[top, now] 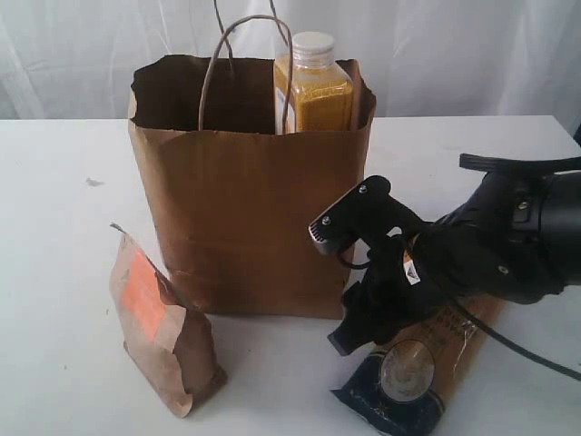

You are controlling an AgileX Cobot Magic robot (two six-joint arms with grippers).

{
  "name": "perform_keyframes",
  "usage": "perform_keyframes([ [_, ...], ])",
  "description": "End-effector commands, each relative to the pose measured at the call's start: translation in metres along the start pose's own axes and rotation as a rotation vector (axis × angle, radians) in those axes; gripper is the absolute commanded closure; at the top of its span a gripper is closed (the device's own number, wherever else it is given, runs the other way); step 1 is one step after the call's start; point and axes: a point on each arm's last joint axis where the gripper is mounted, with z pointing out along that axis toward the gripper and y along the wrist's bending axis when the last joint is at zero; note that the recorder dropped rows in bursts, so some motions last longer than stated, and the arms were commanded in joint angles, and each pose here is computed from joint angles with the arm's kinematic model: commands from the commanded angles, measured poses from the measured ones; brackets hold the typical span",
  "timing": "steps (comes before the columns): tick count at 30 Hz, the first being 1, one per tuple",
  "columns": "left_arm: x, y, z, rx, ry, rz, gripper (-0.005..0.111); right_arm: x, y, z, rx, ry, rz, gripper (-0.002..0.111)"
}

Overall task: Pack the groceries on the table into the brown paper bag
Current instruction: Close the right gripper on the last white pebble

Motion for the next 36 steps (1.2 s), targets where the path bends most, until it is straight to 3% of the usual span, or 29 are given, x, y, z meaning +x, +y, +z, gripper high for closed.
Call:
perform_keyframes([
  [1, 0.001, 0.0, 0.0, -0.002, -0.003, -0.001, 0.107, -0.003, -0.002, 0.0, -0.007, -0.026, 0.012, 0.054],
  [22, 0.001, 0.0, 0.0, -0.002, -0.003, -0.001, 0.107, 0.005, -0.007, 0.053, -0.021, 0.148, 0.027, 0.054],
  [33, 0.001, 0.0, 0.0, -0.002, -0.003, -0.001, 0.107, 0.005, -0.006, 0.055, -0.033, 0.143, 0.03, 0.054],
  [36, 0.001, 0.0, 0.0, -0.002, -0.003, -0.001, 0.107, 0.005, -0.006, 0.055, -0.033, 0.144, 0.031, 0.059],
])
